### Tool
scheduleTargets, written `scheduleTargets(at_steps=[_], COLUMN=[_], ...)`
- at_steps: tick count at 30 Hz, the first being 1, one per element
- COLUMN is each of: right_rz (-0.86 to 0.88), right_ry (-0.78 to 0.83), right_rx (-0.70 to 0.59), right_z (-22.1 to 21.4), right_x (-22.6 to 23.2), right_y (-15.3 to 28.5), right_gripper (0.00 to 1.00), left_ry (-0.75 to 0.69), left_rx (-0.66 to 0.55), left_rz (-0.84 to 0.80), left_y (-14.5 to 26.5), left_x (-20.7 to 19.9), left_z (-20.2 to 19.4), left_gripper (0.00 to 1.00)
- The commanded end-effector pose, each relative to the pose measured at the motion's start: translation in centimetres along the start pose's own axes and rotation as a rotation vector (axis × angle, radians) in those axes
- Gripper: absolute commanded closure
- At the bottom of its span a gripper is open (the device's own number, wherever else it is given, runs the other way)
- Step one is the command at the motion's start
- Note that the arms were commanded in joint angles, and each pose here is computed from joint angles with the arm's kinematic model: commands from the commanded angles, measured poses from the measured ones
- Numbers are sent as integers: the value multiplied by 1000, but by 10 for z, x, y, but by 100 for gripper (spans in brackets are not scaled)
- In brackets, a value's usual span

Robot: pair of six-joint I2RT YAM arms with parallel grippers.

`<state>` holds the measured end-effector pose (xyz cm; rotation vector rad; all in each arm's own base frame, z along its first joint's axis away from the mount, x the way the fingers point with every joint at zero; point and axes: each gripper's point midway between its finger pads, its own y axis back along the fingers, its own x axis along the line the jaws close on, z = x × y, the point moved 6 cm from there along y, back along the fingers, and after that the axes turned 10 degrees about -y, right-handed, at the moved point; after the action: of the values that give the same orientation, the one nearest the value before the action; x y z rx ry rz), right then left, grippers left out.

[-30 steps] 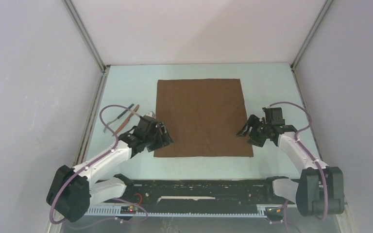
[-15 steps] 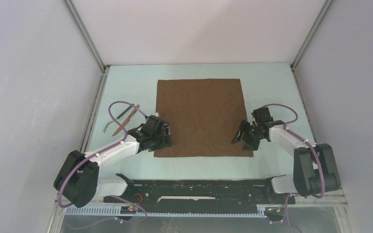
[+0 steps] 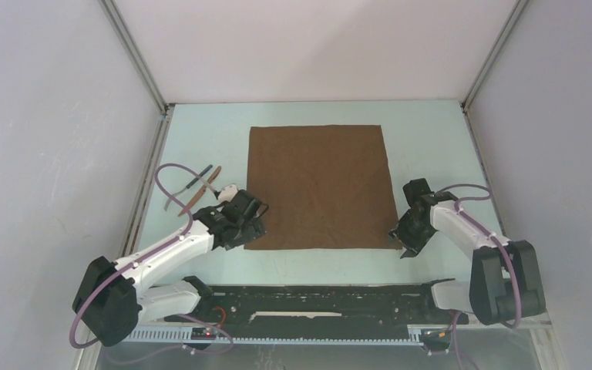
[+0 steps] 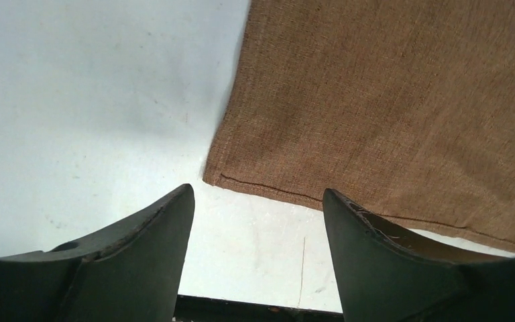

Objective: Fold the napkin into a case and place the utensils inside
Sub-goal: Pick up the flattened napkin from the center of the board.

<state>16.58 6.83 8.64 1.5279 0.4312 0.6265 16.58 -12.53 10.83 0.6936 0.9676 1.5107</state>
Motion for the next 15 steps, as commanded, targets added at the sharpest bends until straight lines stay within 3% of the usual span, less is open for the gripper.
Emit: scheduleTargets(at_steps=[1,4,11,15], right_rz=[-87,-95,-131,-117], right_ry=[-138,-98,-54,-65], right_rx=[-21,-30,-83,-37], right_z=[11,19,28,34], right_x=[1,9,5,4], right_y=[-2,-3,0,-7], right_gripper=[52,58,50,52], left_ry=[108,99,70,58], left_rx=[-55,-62,-57,-62], left_rz=[44,46,50,55], left_y=[11,12,11,10], left_x=[2,4,6,2], left_z=[11,12,9,15], left_gripper=[23,25,26,26])
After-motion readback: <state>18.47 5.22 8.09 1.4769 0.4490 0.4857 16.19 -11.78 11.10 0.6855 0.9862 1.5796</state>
